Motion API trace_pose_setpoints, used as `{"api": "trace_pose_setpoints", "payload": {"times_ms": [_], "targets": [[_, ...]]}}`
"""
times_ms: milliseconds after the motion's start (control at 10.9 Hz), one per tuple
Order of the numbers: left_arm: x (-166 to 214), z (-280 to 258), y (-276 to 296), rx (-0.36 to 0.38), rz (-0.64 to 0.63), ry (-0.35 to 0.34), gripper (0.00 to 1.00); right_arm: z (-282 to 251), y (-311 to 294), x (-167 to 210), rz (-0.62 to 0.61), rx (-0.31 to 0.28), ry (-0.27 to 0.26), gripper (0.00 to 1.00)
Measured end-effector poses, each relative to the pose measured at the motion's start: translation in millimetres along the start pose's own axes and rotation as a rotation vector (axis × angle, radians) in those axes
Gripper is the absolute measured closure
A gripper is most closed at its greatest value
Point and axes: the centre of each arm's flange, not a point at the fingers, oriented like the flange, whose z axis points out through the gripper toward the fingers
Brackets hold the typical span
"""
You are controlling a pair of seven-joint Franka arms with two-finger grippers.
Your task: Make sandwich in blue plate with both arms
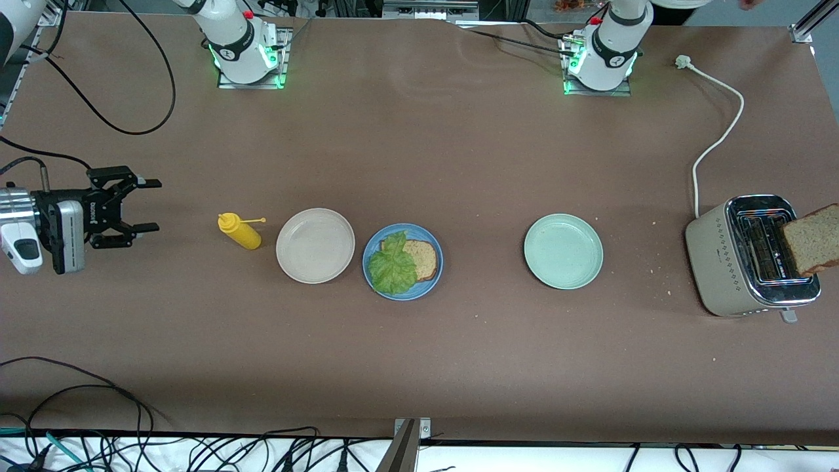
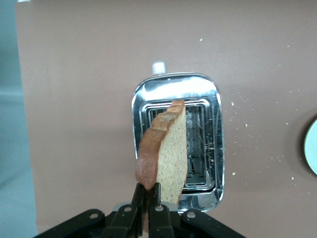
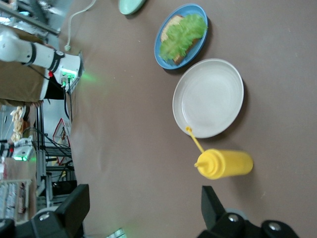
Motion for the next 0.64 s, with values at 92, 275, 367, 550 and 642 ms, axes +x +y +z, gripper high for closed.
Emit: {"api": "trace_pose_setpoints", "payload": {"times_ms": [92,275,367,550,642], "targets": [[2,-3,5,-0.001,0.025,0.005,0.94,-7,-16,8,0.077,-0.023,-0.028,0.00],[7,-6,19,-0.006,0.087,0.014,0.94,-16,-54,21,0.241,-0.068,-0.096,0.00],[10,-8,30,-0.013,0.118,0.013,0.94,-23,-69,19,0.290,-0.108,-0.144,0.00],[13,-13,55,-0.033,0.163,-0.001,0.94,-41,-89,4,0.347,-0.203,-0.235,0.00],[13,-18,68,-0.039,0.187,-0.007,0.94,-46,-94,0,0.365,-0.239,-0.275,0.00]]}}
